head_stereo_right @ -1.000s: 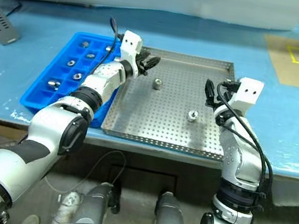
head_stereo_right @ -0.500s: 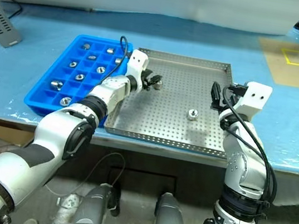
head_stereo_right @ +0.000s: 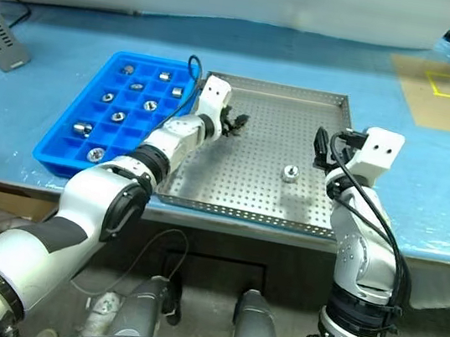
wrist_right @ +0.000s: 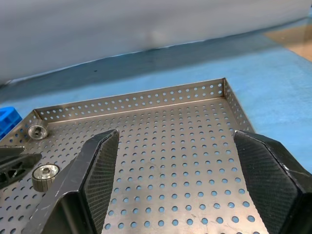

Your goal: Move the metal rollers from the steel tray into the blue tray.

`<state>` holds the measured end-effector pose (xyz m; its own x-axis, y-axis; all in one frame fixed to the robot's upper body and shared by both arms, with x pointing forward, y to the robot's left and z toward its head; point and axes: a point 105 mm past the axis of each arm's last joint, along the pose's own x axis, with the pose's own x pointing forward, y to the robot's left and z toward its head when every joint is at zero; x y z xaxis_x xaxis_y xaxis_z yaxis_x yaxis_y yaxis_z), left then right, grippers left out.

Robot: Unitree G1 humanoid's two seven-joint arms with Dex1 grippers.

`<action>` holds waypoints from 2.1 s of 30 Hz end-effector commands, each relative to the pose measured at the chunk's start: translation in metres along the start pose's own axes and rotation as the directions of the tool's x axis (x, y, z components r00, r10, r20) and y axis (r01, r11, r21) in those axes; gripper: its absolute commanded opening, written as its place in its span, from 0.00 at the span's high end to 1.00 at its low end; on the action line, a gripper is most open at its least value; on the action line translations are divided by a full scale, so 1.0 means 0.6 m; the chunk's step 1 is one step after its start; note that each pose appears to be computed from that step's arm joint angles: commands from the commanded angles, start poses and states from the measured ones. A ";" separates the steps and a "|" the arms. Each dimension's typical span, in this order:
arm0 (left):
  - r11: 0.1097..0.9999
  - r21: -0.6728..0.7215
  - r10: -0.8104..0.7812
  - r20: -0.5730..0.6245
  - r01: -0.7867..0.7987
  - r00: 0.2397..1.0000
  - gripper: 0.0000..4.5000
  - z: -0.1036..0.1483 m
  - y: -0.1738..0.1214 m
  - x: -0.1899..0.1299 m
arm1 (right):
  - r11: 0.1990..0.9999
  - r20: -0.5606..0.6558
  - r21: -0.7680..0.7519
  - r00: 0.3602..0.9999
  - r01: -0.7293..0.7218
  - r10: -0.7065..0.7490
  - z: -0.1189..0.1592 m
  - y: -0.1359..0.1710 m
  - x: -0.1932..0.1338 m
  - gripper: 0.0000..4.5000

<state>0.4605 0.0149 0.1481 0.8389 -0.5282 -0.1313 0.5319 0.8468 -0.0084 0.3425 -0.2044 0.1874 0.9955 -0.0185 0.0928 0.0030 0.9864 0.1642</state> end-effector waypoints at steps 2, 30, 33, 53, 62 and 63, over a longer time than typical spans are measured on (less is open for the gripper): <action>0.999 0.025 0.048 0.032 -0.048 0.998 0.03 0.031 -0.001 0.006 | 1.000 0.074 -0.002 0.997 0.013 -0.013 0.029 0.001 -0.013 0.13; 0.855 0.113 0.518 -0.127 -0.507 0.846 0.03 -0.028 0.067 -0.018 | 0.991 0.086 -0.022 0.988 0.129 -0.127 0.034 -0.026 -0.065 0.13; 0.834 0.071 0.552 -0.165 -0.548 0.818 0.03 -0.043 0.074 -0.025 | 0.989 0.092 -0.027 0.986 0.143 -0.140 0.038 -0.030 -0.074 0.13; 0.936 -0.156 0.316 -0.025 -0.316 0.949 0.62 0.002 0.028 0.002 | 0.987 0.063 -0.023 0.986 0.157 -0.156 0.024 -0.039 -0.074 0.13; 0.994 -0.107 0.056 0.240 -0.031 0.969 0.62 0.053 0.013 -0.010 | 0.999 0.006 0.002 0.999 -0.047 0.047 -0.002 0.021 0.006 0.13; 0.995 -0.076 0.084 0.248 -0.067 0.965 0.62 0.054 0.025 -0.014 | 0.997 0.002 0.000 0.997 -0.076 0.076 -0.003 0.031 0.017 0.13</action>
<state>0.4615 0.0192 0.1630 0.8763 -0.4797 0.0453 0.4813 0.8671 -0.1284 0.3492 -0.1935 0.1764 0.9986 0.0185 0.0503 -0.0270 0.9844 0.1740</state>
